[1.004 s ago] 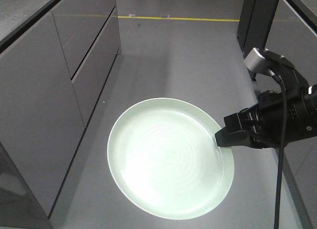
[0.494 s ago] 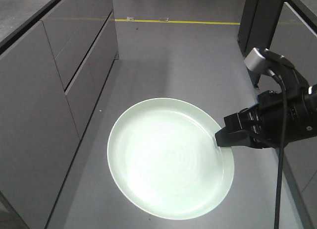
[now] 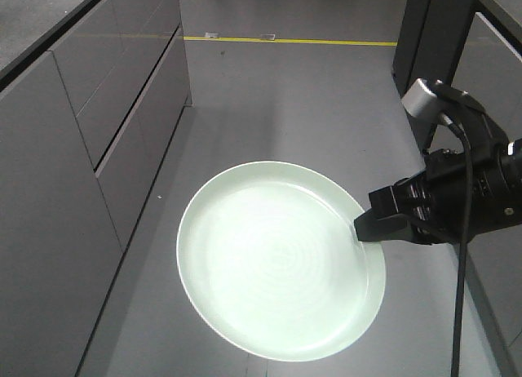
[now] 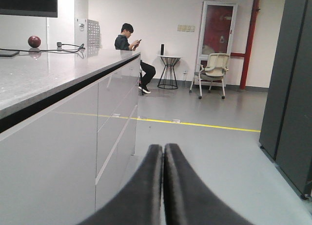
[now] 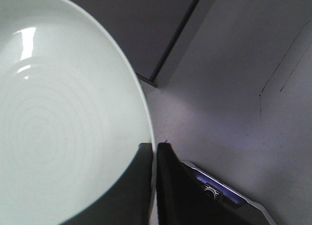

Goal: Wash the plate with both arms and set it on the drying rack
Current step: 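Hold the plate in the right gripper while driving down the aisle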

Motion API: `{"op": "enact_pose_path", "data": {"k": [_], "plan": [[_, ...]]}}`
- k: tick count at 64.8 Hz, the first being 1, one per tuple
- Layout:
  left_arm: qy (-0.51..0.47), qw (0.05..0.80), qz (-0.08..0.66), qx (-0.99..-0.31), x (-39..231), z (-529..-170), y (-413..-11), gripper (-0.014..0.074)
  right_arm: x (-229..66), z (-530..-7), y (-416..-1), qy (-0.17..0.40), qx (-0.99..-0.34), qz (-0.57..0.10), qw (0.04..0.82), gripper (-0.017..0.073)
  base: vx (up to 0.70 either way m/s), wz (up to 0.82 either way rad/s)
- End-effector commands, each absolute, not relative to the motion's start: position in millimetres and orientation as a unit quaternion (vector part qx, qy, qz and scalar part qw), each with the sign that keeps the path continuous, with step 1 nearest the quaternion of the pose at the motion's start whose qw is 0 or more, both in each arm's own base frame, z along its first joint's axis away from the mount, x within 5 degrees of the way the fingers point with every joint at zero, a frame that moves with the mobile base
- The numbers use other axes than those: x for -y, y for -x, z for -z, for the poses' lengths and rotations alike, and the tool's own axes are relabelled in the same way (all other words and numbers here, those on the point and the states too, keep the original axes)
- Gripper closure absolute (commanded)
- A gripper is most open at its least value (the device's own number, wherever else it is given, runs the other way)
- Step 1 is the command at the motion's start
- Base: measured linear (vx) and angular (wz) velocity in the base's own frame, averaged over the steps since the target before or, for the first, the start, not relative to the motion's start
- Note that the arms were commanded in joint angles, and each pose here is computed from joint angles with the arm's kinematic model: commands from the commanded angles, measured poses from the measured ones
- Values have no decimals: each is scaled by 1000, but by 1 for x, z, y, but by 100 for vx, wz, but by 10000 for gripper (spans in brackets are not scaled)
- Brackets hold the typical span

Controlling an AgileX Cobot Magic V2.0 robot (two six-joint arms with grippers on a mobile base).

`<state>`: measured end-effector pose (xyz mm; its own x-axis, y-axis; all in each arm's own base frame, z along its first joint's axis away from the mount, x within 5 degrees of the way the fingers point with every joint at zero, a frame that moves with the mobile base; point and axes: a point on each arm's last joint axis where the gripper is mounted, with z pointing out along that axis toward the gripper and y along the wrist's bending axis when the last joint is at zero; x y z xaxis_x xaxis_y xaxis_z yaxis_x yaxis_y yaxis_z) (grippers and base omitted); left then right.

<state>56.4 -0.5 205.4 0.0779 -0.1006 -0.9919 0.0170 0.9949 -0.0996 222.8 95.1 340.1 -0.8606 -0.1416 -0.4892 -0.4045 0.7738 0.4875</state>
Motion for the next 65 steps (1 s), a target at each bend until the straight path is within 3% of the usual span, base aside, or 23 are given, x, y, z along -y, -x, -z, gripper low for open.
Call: {"op": "enact_pose_path", "data": {"k": [1,65], "plan": [[34,771,50,-634,0,-222,-53,600,-97,-356,-220,145,-901,-322,254,568,21,-2],[34,771,50,-634,0,-222,-53,600,-97,-356,-220,145,-901,-322,254,568,20,-5]]}}
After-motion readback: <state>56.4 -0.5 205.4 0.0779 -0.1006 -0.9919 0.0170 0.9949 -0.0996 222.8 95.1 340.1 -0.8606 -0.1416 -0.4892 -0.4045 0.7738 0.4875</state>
